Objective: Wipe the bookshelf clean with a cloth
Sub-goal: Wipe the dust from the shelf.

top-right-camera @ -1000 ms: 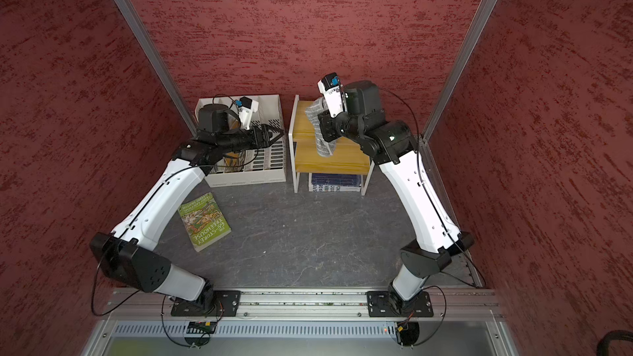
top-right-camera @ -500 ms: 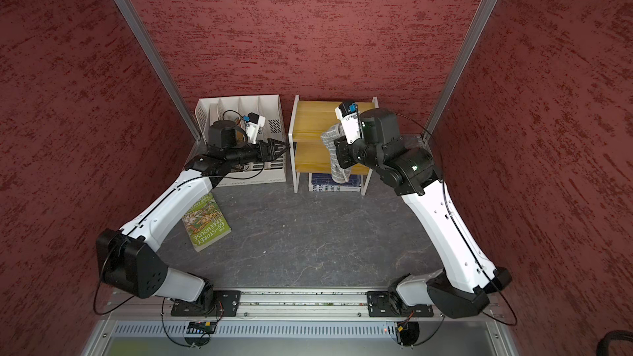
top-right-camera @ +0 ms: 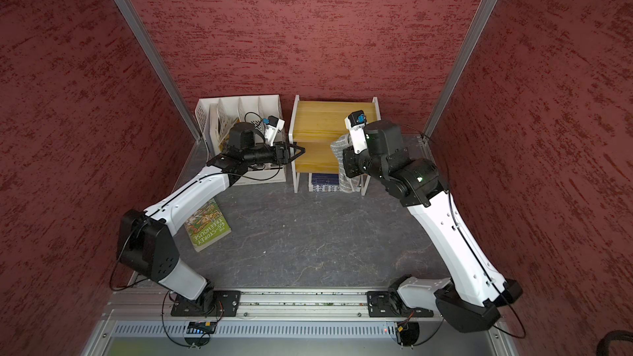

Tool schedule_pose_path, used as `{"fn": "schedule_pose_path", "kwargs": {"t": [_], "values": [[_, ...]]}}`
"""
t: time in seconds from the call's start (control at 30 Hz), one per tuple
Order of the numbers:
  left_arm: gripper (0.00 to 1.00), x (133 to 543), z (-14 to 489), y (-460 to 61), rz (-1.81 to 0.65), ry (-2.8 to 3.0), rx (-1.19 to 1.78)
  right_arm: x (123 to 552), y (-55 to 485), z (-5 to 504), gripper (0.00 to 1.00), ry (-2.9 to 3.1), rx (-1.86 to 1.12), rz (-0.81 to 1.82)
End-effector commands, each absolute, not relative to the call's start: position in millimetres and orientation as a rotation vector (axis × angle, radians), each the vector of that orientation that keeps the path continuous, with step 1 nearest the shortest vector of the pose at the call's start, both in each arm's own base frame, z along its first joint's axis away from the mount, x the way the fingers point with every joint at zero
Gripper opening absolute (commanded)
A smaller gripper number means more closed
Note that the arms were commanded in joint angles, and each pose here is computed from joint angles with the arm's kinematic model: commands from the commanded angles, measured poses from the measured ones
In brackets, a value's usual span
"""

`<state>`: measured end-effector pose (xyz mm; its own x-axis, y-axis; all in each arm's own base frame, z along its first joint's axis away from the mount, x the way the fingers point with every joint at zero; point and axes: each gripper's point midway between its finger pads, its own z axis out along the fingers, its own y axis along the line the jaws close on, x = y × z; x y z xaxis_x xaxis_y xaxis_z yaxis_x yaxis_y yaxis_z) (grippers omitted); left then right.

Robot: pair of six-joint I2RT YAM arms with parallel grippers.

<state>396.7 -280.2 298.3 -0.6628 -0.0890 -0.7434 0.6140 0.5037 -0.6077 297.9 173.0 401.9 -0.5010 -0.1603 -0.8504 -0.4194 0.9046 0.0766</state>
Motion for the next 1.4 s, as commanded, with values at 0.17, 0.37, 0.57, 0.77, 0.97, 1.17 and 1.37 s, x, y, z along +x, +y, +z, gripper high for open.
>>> {"fn": "schedule_pose_path", "kwargs": {"t": [0.17,0.37,0.57,0.77,0.97,1.17,1.37], "values": [[0.62,390,320,-290,-1.240,1.929,0.500,283,117,388,0.00,2.141,-0.230,0.174],[0.69,392,322,-273,-1.190,1.949,0.449,267,73,365,0.00,2.207,-0.085,0.191],[0.80,391,336,-228,-1.024,1.963,0.345,274,39,337,0.00,2.272,0.075,0.239],[0.82,378,366,-203,-0.847,1.973,0.294,300,4,310,0.00,2.208,0.335,0.467],[0.81,362,414,-231,-0.703,1.934,0.399,331,-5,285,0.00,2.152,0.414,0.645],[0.82,367,439,-284,-0.659,1.911,0.505,349,-18,254,0.00,2.187,0.462,0.598],[0.83,395,417,-334,-0.522,1.970,0.625,365,-26,231,0.00,2.197,0.499,0.591]]}}
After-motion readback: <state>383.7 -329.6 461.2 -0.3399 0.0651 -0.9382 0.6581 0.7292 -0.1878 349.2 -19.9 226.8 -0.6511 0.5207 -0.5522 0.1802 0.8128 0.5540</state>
